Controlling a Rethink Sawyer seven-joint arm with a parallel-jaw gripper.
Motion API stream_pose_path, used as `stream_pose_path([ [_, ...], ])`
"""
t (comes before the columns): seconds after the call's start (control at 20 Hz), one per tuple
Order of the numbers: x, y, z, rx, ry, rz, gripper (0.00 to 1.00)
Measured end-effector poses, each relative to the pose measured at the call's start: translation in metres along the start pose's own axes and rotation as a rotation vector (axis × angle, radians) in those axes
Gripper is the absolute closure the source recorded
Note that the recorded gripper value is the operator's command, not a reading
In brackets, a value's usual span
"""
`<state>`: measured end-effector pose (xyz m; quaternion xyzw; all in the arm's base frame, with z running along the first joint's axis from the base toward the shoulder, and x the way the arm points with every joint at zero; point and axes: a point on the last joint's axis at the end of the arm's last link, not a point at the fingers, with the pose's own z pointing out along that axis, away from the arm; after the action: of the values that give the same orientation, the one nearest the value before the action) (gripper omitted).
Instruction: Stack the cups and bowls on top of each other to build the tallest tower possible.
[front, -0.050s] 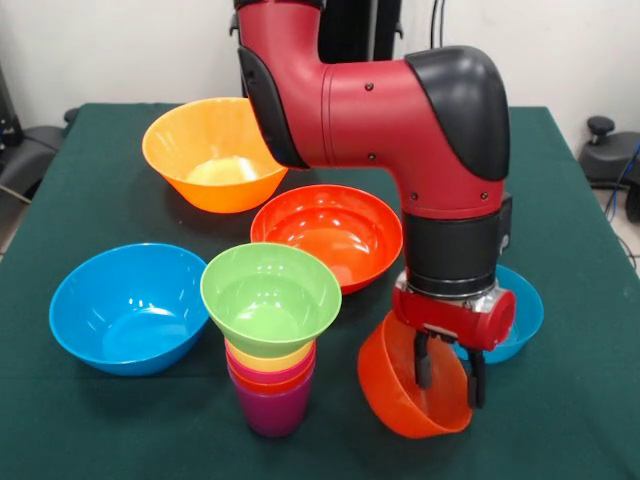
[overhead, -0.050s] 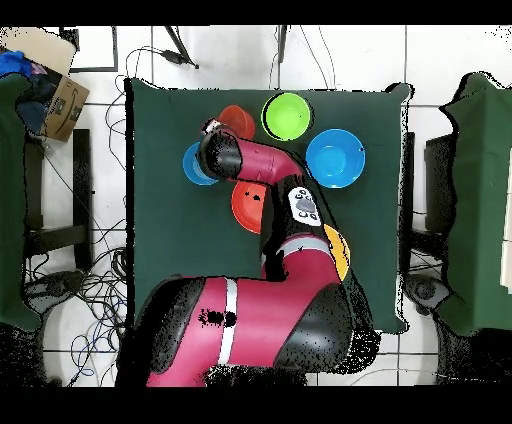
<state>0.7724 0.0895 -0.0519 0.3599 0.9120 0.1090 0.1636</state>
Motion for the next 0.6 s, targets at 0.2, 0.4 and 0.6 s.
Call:
stream_pose_path([
  [0.2, -0.0059, 0.0029, 0.0023, -0.007, -0.011, 0.001, 0.00],
  [0.4, -0.0065, 0.0033, 0.0023, -0.008, -0.013, 0.001, 0.00],
  [0.6, -0.0089, 0.0042, -0.0010, -0.011, -0.014, 0.004, 0.00],
])
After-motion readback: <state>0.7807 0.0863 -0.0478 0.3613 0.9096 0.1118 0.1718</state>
